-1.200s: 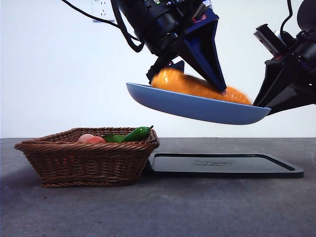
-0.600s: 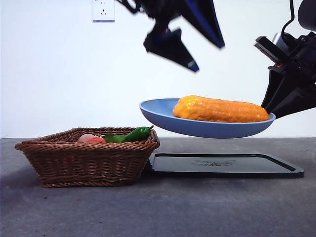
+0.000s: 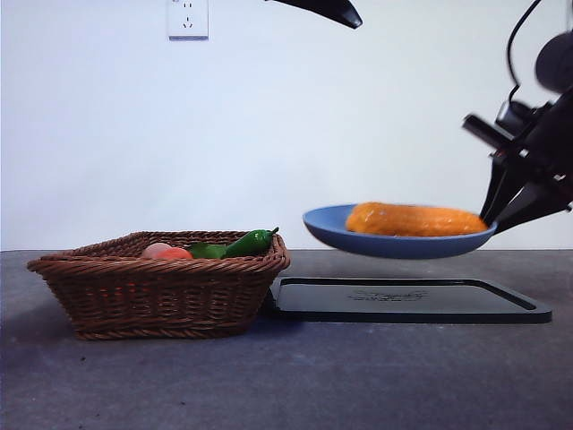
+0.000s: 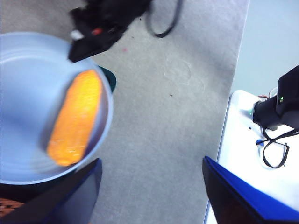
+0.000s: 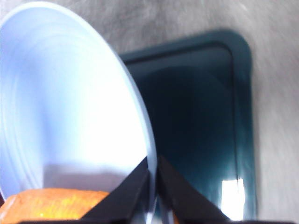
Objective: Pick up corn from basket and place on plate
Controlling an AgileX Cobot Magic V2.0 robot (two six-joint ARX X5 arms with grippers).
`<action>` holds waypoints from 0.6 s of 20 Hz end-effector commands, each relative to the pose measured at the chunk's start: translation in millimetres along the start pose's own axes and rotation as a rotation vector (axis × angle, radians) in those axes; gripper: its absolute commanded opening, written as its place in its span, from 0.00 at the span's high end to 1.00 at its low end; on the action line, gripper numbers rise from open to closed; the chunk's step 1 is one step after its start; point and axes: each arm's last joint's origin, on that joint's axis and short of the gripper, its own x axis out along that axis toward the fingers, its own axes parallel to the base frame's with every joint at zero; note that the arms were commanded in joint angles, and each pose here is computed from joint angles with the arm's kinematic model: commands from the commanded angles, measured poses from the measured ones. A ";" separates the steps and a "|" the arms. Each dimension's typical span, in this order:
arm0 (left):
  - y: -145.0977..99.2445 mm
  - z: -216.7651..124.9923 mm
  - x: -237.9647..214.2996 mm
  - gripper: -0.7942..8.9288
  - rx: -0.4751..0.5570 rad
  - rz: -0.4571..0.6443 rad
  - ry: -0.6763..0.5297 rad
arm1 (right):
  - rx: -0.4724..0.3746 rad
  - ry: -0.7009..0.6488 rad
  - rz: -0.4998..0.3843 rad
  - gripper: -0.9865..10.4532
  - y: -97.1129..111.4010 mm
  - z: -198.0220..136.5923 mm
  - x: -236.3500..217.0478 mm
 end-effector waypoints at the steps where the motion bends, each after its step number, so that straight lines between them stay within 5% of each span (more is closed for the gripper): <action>1: -3.8 5.2 -5.1 0.56 0.002 -0.001 -0.022 | 0.025 0.038 0.000 0.91 -5.9 12.1 18.9; 12: -3.7 5.1 -5.1 0.56 -0.003 0.000 -0.022 | 0.056 0.124 -0.049 0.90 -24.3 10.8 46.0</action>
